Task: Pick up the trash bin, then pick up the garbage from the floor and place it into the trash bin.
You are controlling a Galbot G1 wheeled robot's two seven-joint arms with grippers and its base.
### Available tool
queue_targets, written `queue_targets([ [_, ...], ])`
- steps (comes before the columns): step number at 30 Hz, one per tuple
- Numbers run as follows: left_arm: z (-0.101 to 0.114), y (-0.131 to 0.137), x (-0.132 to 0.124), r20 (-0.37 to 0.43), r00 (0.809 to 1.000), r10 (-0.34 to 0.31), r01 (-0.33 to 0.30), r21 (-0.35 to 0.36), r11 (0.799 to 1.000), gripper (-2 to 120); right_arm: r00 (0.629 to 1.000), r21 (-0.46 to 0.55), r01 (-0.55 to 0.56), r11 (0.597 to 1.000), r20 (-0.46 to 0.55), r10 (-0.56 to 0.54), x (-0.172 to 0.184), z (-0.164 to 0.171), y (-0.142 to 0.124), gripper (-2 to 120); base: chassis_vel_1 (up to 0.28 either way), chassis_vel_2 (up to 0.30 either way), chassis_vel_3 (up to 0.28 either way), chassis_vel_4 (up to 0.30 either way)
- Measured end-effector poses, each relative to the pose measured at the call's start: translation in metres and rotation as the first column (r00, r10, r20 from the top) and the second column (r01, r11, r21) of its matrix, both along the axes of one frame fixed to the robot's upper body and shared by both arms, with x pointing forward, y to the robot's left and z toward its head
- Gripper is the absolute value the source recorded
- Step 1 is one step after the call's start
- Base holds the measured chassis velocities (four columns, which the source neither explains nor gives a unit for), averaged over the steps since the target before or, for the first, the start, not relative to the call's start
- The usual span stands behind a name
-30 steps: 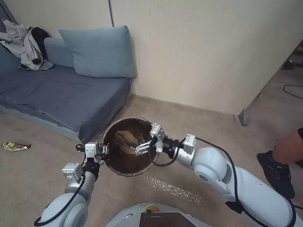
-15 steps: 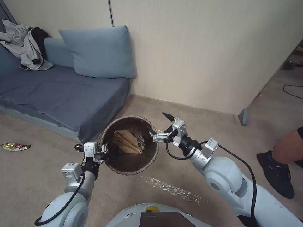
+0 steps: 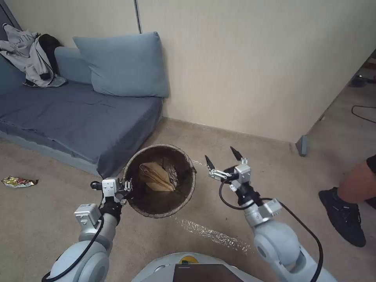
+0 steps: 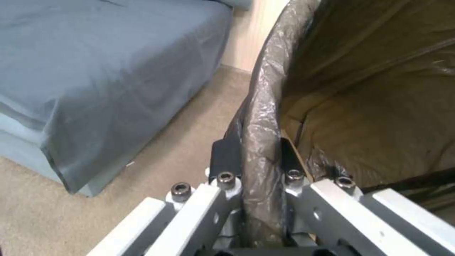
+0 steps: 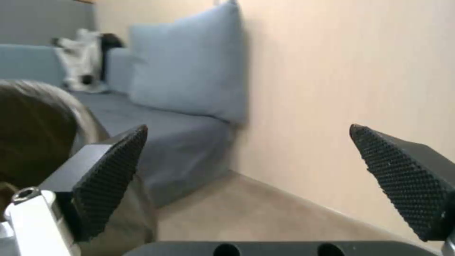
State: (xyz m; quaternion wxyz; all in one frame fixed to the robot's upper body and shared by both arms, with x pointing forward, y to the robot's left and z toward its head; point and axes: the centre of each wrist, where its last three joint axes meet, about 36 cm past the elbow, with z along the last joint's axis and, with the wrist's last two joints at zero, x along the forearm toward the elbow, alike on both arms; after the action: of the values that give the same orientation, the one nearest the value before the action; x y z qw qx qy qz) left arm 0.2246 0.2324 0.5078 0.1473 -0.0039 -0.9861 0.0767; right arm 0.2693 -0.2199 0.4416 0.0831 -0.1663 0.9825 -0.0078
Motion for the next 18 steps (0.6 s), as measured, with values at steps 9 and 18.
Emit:
queue_targets([
  [9,0.000,0.000,-0.001,-0.004,1.000,0.003,-0.003,0.001,1.000,2,0.989,-0.018,0.148,0.989,-0.004,-0.148,-0.047,-0.030,0.012,100,0.000,0.000,0.000,0.000],
  [18,-0.002,0.001,-0.004,-0.014,1.000,0.020,-0.019,0.013,1.000,2,0.972,-0.036,0.235,0.971,0.031,-0.234,-0.056,-0.041,0.002,100,0.000,0.000,0.000,0.000],
])
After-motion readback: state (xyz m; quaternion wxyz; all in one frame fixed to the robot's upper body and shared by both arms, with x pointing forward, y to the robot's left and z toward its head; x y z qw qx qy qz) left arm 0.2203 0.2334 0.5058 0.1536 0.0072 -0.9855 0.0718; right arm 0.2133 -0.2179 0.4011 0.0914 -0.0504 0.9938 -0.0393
